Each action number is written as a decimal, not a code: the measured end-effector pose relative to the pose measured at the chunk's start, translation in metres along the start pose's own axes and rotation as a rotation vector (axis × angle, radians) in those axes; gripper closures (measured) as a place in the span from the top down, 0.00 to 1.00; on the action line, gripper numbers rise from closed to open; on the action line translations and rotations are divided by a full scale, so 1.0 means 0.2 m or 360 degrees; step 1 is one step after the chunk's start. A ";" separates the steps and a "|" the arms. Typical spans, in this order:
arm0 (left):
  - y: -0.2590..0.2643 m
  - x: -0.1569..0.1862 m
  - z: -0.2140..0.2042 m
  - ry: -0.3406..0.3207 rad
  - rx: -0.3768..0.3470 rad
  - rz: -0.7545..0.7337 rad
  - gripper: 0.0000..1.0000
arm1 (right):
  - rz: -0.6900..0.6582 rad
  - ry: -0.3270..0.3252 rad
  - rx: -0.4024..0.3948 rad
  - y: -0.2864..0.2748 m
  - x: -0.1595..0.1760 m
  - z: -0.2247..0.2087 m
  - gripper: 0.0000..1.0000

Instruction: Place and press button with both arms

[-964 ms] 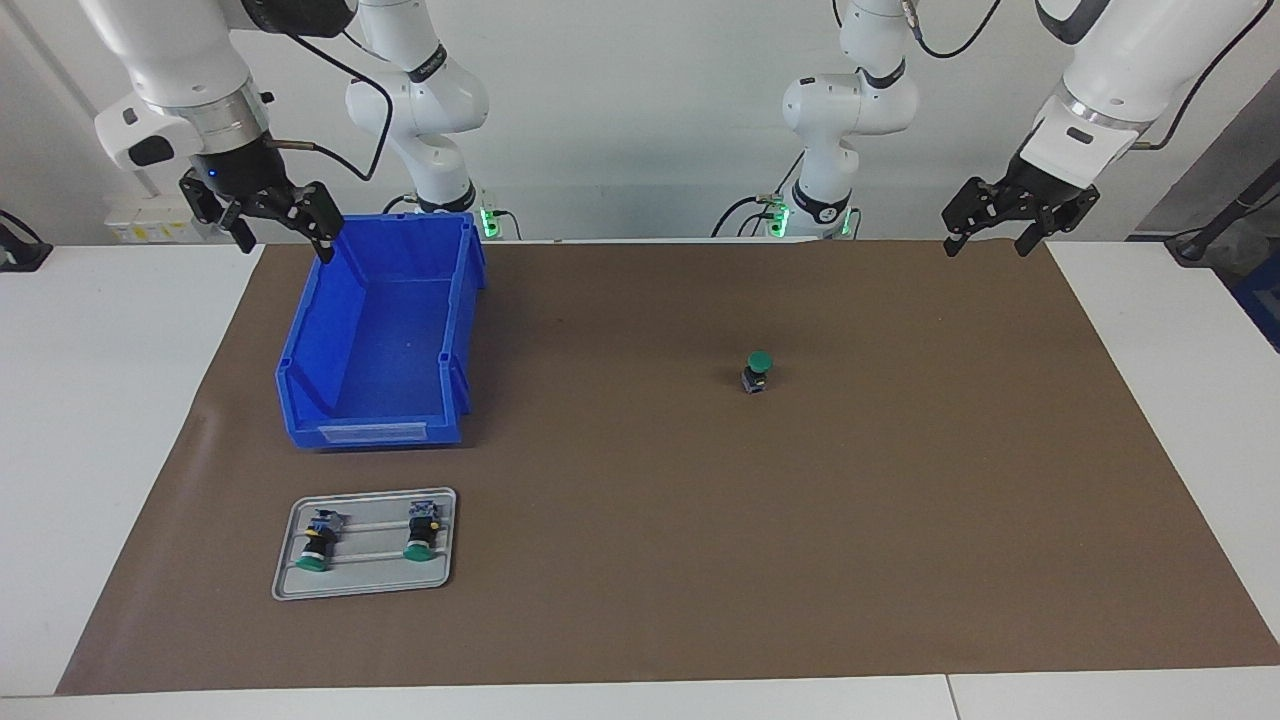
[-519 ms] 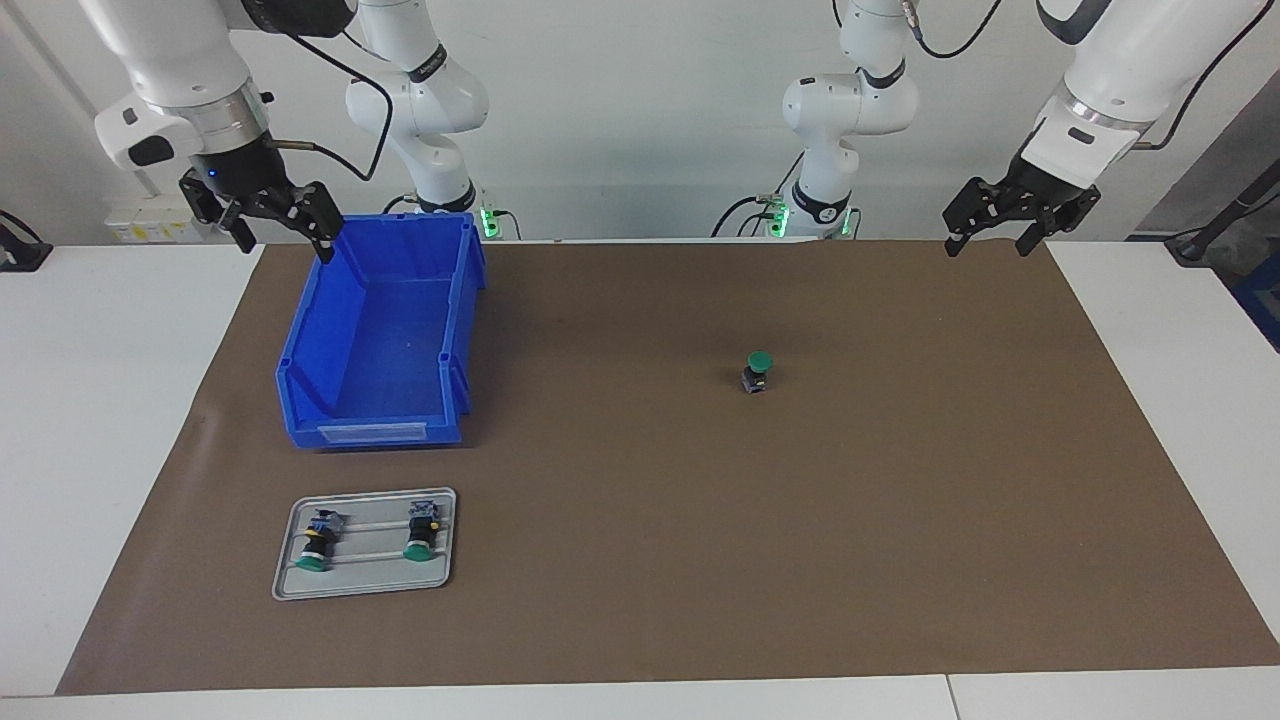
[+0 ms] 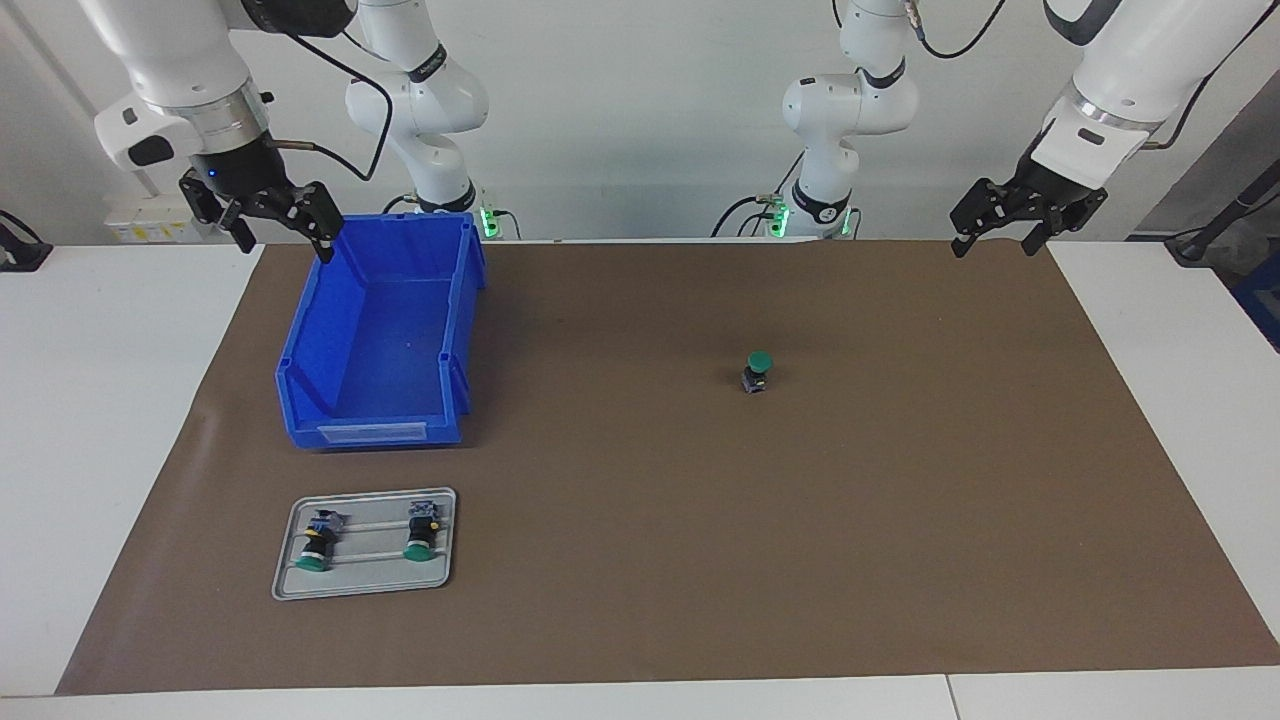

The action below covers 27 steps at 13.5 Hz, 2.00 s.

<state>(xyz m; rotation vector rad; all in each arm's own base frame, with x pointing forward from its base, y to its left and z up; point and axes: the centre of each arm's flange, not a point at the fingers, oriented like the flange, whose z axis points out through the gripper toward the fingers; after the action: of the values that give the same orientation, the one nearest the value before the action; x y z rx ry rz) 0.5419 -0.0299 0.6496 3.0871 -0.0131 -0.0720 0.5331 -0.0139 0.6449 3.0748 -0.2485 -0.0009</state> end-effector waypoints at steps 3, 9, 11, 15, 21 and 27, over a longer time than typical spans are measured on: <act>0.00 0.00 0.00 0.0000 0.0000 0.0000 1.00 | 0.0000 0.0000 0.0000 0.00 0.00 0.00 1.00; 0.00 0.00 0.00 0.0000 0.0000 0.0000 1.00 | 0.0000 0.0000 0.0000 0.00 0.00 0.00 1.00; 0.00 0.00 0.00 0.0000 0.0000 0.0000 1.00 | 0.0000 0.0000 0.0000 0.00 0.00 0.00 1.00; 0.00 0.00 0.00 0.0000 0.0000 0.0000 1.00 | 0.0000 -0.0004 -0.0001 0.00 0.00 0.00 1.00; 0.00 0.00 0.00 0.0000 0.0000 0.0000 1.00 | -0.0095 0.0003 0.0174 -0.60 -0.08 0.05 1.00; 0.00 0.00 0.00 0.0000 0.0000 0.0000 1.00 | -0.0083 0.0130 0.0291 -1.96 -0.39 0.50 1.00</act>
<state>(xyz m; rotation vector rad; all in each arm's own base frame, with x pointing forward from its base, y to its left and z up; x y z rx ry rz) 0.5419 -0.0299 0.6495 3.0871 -0.0131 -0.0722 0.5179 0.3800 0.5234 3.2521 -0.1728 0.1529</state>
